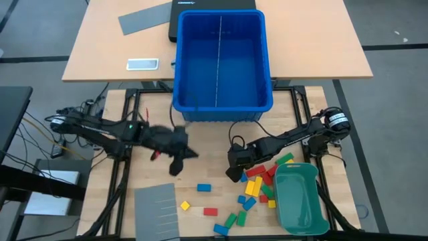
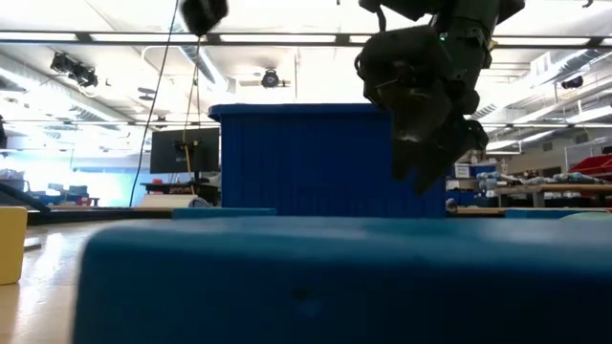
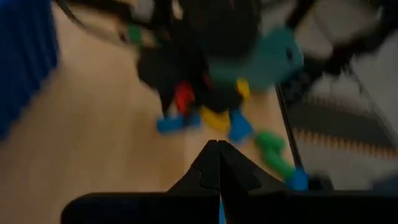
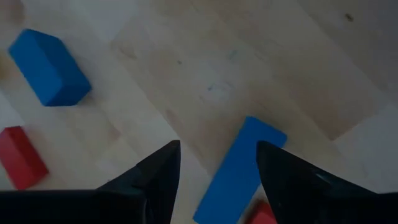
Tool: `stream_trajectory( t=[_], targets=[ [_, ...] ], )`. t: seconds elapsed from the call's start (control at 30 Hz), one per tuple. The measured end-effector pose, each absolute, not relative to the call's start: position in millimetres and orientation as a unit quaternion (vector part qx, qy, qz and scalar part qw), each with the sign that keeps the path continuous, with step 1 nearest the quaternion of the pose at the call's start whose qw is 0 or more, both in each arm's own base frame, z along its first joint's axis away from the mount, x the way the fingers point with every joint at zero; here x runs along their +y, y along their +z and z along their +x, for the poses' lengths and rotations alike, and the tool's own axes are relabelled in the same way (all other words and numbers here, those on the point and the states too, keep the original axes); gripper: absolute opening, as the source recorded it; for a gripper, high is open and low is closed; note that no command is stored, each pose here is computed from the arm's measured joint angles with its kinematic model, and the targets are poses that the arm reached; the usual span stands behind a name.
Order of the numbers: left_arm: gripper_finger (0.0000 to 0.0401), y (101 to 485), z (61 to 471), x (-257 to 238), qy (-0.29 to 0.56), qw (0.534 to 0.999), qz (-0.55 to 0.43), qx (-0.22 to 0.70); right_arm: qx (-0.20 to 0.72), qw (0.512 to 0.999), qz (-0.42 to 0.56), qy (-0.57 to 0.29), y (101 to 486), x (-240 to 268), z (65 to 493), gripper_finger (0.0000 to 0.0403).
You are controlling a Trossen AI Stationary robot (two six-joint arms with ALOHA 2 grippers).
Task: Sort Items/Unsort Items
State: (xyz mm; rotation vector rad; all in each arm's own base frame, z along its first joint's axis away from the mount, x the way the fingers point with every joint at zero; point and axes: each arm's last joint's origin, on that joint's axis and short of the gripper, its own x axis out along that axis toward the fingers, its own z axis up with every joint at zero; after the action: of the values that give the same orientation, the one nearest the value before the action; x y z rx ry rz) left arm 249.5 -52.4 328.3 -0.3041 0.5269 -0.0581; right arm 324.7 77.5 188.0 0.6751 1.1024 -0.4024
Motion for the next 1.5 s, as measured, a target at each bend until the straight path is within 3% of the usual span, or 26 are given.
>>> stream_trajectory(
  t=[0.4, 0.67, 1.23, 1.5],
  targets=[
    [0.0, 301.8, 198.4, -123.4, -0.038, 0.869, -0.174, 0.462, 0.489, 0.791, 0.326, -0.166, 190.8, 79.3, 330.3, 0.0207],
    [0.0, 262.1, 181.3, -165.6, -0.014, 0.813, -0.137, 0.565, 0.482, 0.794, 0.333, -0.159, 191.9, 80.1, 332.1, 0.0203],
    [0.0, 148.0, 172.4, -172.7, 0.021, 0.789, -0.151, 0.595, 0.486, 0.788, 0.353, -0.135, 193.3, 83.8, 333.4, 0.0197],
    [0.0, 137.0, 173.3, -155.7, 0.044, 0.782, -0.151, 0.603, 0.488, 0.783, 0.365, -0.124, 194.9, 85.9, 333.2, 0.0197]
  ],
)
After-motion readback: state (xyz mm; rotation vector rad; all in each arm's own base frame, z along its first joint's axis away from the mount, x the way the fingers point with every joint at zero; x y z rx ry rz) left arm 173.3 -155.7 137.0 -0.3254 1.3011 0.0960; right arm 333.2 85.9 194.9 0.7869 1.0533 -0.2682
